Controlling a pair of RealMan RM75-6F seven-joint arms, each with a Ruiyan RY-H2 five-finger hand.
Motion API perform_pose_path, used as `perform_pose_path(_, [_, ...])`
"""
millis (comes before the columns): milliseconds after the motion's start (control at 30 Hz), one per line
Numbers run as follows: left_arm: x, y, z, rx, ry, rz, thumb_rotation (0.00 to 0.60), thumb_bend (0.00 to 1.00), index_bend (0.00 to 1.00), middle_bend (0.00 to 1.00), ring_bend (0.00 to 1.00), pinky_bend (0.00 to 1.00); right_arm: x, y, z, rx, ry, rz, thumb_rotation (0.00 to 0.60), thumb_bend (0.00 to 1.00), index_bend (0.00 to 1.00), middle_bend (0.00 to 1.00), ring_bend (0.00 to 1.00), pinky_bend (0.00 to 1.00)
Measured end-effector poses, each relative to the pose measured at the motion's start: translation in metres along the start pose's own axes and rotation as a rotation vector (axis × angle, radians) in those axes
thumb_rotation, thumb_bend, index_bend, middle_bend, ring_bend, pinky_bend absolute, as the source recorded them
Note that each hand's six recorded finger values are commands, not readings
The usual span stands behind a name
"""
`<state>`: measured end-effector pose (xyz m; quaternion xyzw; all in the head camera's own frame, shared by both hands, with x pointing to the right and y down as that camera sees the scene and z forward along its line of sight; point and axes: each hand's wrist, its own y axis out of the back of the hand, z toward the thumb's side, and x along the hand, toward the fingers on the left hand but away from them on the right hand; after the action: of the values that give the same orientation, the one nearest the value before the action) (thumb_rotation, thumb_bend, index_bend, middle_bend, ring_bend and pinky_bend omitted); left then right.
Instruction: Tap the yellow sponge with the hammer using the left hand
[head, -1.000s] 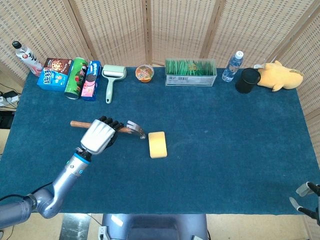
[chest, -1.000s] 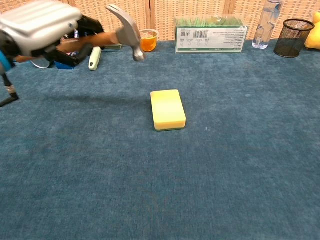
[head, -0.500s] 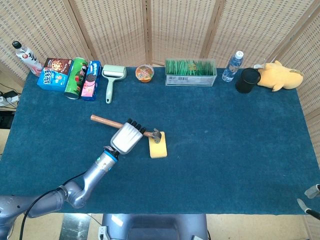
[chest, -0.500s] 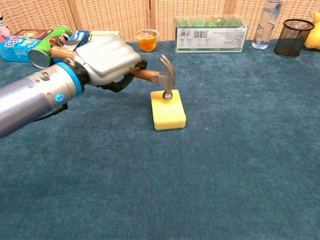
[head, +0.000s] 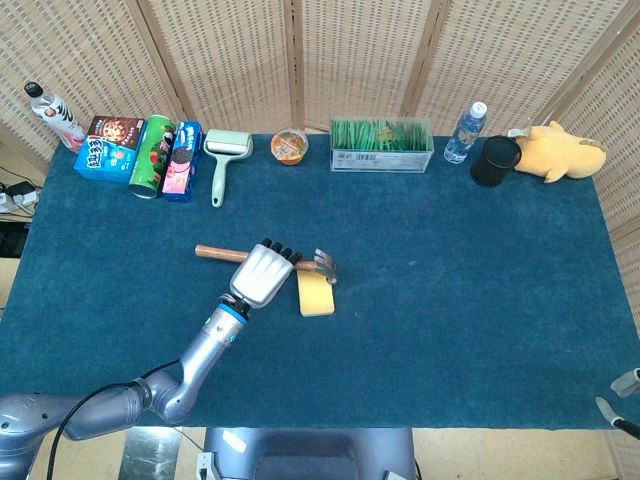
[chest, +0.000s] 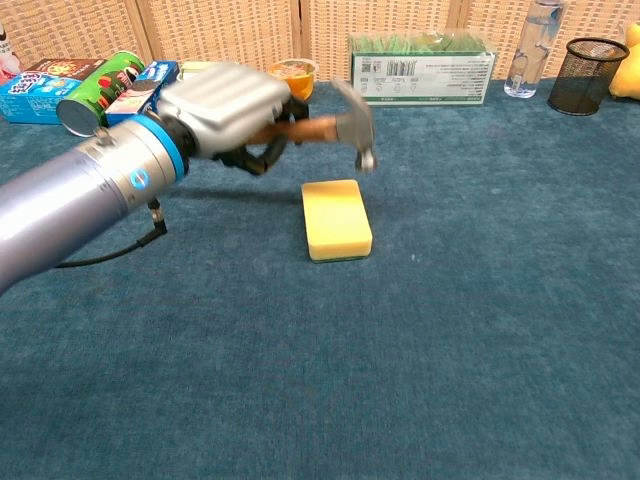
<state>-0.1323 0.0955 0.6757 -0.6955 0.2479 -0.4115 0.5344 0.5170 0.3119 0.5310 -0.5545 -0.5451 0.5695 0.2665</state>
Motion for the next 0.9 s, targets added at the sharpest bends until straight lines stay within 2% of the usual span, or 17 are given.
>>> perform_pose_path(100, [-0.002, 0.013, -0.01, -0.042, 0.037, 0.059, 0.6, 0.59, 0.64, 0.85, 0.83, 0.81, -0.002, -0.002, 0.002, 0.003, 0.003, 0.007, 0.6, 0.22, 0.57, 0.61, 0.52, 0.36])
perform_pose_path(200, [-0.006, 0.019, -0.017, -0.09, 0.049, 0.09, 0.6, 0.58, 0.64, 0.85, 0.83, 0.81, -0.003, -0.004, 0.004, 0.004, 0.006, 0.012, 0.6, 0.22, 0.57, 0.61, 0.52, 0.36])
perform_pose_path(467, [-0.014, 0.01, -0.019, -0.065, 0.028, 0.07, 0.6, 0.58, 0.64, 0.85, 0.83, 0.81, -0.004, -0.004, 0.003, 0.006, 0.0, 0.015, 0.6, 0.22, 0.57, 0.61, 0.52, 0.36])
perform_pose_path(667, [-0.012, -0.005, -0.015, 0.06, -0.006, 0.048, 0.6, 0.58, 0.64, 0.85, 0.83, 0.81, -0.004, -0.005, 0.0, 0.004, -0.008, 0.016, 0.6, 0.22, 0.57, 0.61, 0.52, 0.36])
perform_pose_path(900, [-0.012, -0.04, 0.004, 0.327, -0.114, -0.021, 0.6, 0.56, 0.64, 0.85, 0.83, 0.81, -0.005, -0.006, -0.002, -0.001, -0.012, 0.022, 0.6, 0.22, 0.57, 0.61, 0.52, 0.36])
